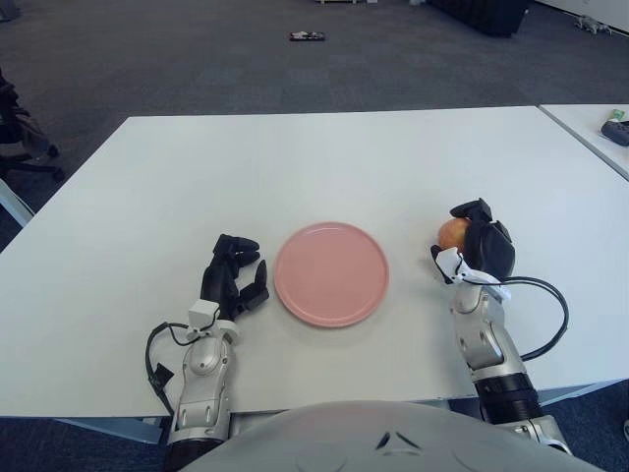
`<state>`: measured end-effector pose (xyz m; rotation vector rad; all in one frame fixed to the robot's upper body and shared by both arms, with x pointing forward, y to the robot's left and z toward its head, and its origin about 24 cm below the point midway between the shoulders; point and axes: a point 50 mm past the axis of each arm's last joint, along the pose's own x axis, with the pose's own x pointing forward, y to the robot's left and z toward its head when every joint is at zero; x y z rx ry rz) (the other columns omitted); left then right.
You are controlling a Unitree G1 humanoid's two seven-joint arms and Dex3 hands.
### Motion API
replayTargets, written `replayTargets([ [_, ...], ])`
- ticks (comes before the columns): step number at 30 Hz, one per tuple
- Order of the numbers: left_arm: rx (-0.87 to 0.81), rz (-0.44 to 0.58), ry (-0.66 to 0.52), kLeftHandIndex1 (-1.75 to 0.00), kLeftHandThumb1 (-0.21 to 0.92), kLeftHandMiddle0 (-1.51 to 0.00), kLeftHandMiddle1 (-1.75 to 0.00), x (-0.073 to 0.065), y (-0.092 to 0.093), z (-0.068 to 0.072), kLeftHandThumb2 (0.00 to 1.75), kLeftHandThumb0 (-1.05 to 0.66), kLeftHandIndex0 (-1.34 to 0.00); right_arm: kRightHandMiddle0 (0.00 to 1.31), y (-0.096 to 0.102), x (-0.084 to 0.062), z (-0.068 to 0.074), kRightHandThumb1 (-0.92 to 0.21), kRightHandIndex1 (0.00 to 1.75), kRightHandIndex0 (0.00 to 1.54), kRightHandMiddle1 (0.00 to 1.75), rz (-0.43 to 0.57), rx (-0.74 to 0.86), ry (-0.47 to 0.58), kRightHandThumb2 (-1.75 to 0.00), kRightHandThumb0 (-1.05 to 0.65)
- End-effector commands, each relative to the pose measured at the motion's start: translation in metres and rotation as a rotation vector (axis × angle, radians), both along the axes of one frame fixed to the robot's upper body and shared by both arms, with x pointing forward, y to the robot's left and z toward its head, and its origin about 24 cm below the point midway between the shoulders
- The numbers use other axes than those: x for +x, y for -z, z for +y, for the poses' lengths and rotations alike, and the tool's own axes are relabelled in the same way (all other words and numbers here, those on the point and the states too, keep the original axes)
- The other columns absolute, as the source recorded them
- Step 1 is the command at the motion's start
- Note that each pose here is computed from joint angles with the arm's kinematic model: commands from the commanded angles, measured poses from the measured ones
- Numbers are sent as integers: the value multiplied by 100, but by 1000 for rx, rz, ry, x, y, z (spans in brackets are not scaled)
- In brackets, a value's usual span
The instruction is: Put the apple into the plate.
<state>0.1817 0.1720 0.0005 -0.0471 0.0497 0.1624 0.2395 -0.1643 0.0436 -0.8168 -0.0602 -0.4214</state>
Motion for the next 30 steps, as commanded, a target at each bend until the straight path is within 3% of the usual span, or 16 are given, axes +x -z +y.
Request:
replayTargets([
  [1, -10, 64, -1, -175, 58, -44, -153, -5, 11, 0, 93, -1, -33, 62, -9, 0, 5, 2, 173, 88, 175, -86, 27, -87, -171, 0],
  [17, -18, 73, -7, -175, 58, -44, -154, -4, 11, 0, 95, -1, -33, 68, -12, -9, 53, 9, 163, 97, 175, -269, 56, -486, -174, 0],
  [21, -15, 72, -7, -175, 57, -44, -154, -4, 11, 0, 96, -1, -34, 68, -15, -14, 64, 10, 161, 98, 175, -277, 61, -561, -174, 0],
  [30, -20, 74, -9, -175, 56, -45, -154, -4, 11, 0, 97, -1, -35, 65, -12, -19, 71, 6, 163, 95, 175, -230, 43, -683, -171, 0],
])
